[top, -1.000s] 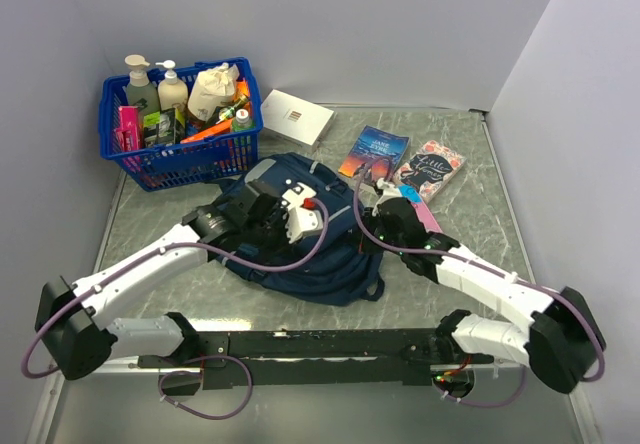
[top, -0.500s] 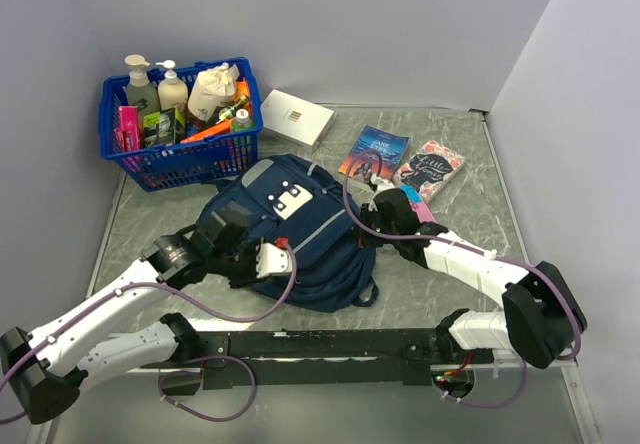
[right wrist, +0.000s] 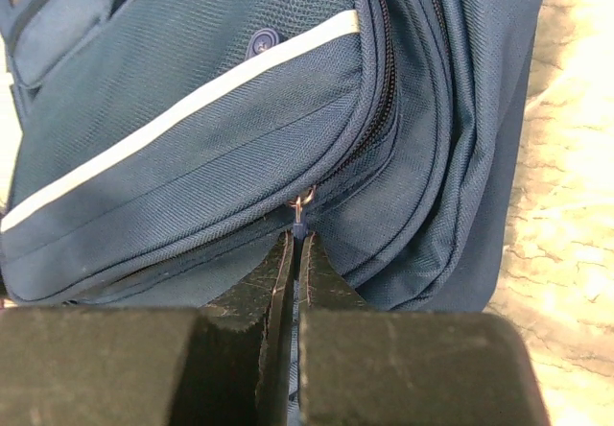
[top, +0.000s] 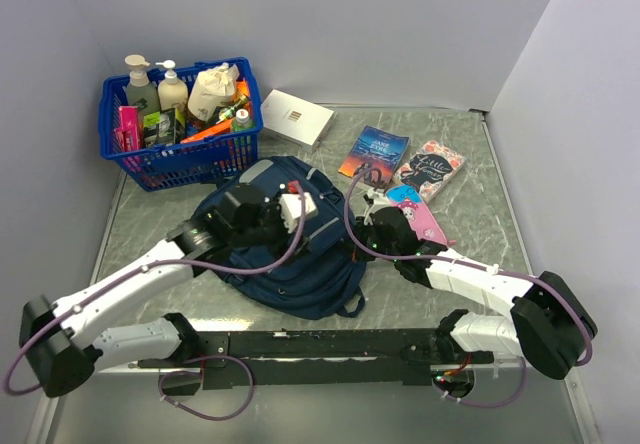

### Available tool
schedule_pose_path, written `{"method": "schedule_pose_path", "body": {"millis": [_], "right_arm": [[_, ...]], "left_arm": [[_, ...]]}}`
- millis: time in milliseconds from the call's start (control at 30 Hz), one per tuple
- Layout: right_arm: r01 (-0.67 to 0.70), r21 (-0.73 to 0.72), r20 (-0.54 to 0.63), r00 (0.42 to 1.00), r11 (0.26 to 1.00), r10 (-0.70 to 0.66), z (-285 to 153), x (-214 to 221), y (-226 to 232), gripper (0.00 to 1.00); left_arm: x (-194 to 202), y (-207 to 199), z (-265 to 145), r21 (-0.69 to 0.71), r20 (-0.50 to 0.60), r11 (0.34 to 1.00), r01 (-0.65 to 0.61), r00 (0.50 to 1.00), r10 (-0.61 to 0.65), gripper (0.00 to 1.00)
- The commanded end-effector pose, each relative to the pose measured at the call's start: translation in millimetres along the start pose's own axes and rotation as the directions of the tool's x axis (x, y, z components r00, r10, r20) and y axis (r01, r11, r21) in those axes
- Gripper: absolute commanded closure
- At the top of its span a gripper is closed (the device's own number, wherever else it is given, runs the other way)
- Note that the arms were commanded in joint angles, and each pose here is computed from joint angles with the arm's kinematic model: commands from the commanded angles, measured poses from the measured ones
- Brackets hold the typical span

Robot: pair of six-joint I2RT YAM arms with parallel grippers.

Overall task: Pack the student bag
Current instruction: Zip the student bag at the center of the board.

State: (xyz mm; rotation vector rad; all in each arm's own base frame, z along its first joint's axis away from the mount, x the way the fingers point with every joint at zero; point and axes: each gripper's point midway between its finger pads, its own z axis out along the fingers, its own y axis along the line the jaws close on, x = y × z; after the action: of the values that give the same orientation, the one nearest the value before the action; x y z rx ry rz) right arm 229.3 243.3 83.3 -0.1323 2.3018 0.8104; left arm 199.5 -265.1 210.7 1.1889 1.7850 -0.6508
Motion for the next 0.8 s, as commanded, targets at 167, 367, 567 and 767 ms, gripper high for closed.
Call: {"method": "schedule_pose_path", "body": {"millis": [167, 367, 567, 767], "right_arm": [[0.003, -0.172, 0.101, 0.995, 0.985, 0.015, -5.3, -32.3, 42.9, 1.0], [-0.002, -0.203, 0.09, 0.996, 0.979, 0.02, -6.5, -28.1, 46.7, 1.0], [0.001, -0.238, 0.069, 0.997, 0.971, 0.016, -7.7, -23.5, 52.1, 1.0], [0.02, -0.253, 0.07, 0.998, 0.967, -0.003, -13.3, -25.5, 56.6, 1.0]], "left_arm": [[9.8, 0.2, 51.8, -0.073, 0.053, 0.992, 0.101, 0.994, -0.097, 0.13], [22.9, 15.3, 61.8, -0.157, 0.034, 0.982, 0.108, 0.994, -0.104, 0.12], [22.8, 7.5, 74.7, -0.126, 0.024, 0.988, 0.094, 0.996, -0.091, 0.13], [32.3, -10.7, 82.7, -0.067, -0.006, 0.996, 0.054, 0.999, -0.054, 0.14]]}}
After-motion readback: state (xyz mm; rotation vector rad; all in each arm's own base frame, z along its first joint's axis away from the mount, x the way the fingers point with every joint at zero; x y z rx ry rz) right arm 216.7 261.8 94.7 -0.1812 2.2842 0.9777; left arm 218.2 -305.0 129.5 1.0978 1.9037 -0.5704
